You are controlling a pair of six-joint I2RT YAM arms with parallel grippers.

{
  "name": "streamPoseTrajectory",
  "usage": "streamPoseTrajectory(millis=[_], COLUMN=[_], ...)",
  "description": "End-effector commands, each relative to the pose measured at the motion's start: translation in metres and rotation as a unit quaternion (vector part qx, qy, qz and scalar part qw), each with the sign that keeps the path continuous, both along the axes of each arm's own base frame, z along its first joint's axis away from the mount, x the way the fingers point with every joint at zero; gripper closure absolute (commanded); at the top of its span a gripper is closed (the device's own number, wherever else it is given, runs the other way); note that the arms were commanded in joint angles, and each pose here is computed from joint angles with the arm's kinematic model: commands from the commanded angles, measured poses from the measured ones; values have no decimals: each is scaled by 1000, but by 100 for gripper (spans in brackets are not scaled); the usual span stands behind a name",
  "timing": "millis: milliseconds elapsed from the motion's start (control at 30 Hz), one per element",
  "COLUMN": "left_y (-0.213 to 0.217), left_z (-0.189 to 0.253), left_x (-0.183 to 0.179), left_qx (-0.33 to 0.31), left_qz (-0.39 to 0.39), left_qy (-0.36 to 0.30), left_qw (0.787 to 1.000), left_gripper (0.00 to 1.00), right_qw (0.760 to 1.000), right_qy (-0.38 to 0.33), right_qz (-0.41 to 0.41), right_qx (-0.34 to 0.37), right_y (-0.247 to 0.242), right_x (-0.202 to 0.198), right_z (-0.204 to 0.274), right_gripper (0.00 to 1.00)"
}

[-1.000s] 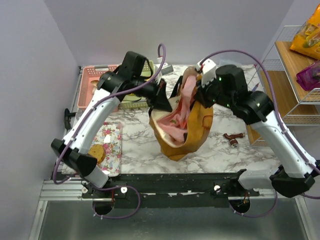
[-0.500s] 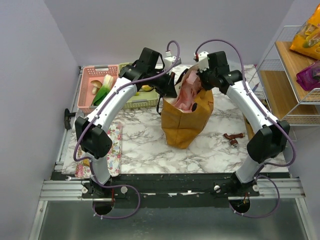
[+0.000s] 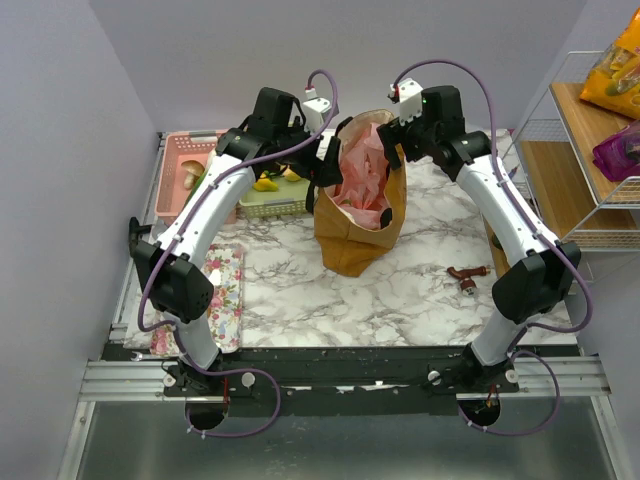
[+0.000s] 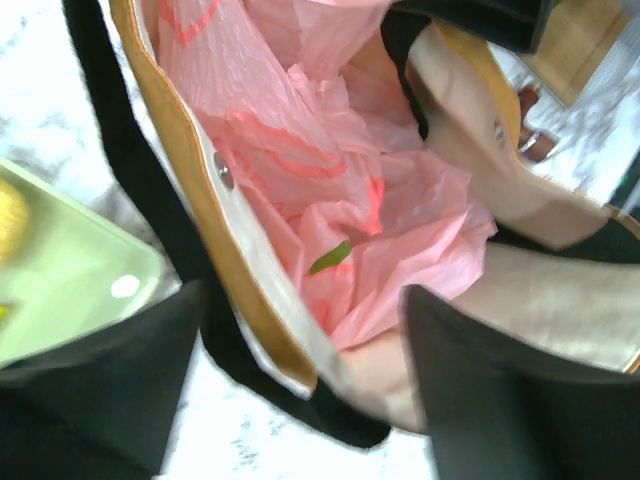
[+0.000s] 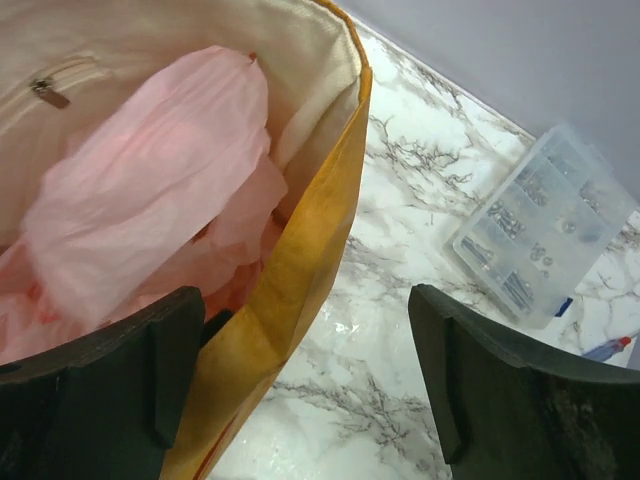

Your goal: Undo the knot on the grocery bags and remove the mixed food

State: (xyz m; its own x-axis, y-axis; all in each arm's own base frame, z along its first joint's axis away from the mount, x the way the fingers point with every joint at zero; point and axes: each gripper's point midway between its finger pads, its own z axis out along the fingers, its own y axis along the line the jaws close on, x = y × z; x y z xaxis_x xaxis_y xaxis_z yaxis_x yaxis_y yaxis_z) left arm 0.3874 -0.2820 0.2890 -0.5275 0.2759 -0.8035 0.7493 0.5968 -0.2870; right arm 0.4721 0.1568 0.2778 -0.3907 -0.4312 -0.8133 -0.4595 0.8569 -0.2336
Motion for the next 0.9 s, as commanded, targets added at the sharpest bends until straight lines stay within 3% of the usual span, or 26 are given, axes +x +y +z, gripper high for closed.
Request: streamPoseTrajectory(millis=[0, 233, 333, 567, 700, 867], left_y=[28, 76, 102, 166, 204, 217], left_z=[46, 103, 116, 87, 49, 10], left_x=[-21, -40, -49, -78, -96, -127], left_qx=[-5, -27, -10, 6, 62, 81], left_qz=[6, 30, 50, 136, 211, 231], left_qy=[-54, -79, -81, -19, 0, 11], left_qw=[999, 996, 995, 991, 976, 970], left_gripper=[1, 2, 1, 2, 2, 2], right_qw=[998, 983, 979, 978, 977, 974], right_qy=[-35, -95, -92, -21, 11, 45], right_qz=[26, 99, 100, 86, 75, 66], right_qx=[43, 125, 151, 188, 199, 210], right_y=[1, 16, 16, 9, 5, 5], right_x=[-34, -90, -107, -156, -177, -189], right_z=[58, 132, 140, 85, 48, 17], right_gripper=[8, 2, 1, 0, 0, 0])
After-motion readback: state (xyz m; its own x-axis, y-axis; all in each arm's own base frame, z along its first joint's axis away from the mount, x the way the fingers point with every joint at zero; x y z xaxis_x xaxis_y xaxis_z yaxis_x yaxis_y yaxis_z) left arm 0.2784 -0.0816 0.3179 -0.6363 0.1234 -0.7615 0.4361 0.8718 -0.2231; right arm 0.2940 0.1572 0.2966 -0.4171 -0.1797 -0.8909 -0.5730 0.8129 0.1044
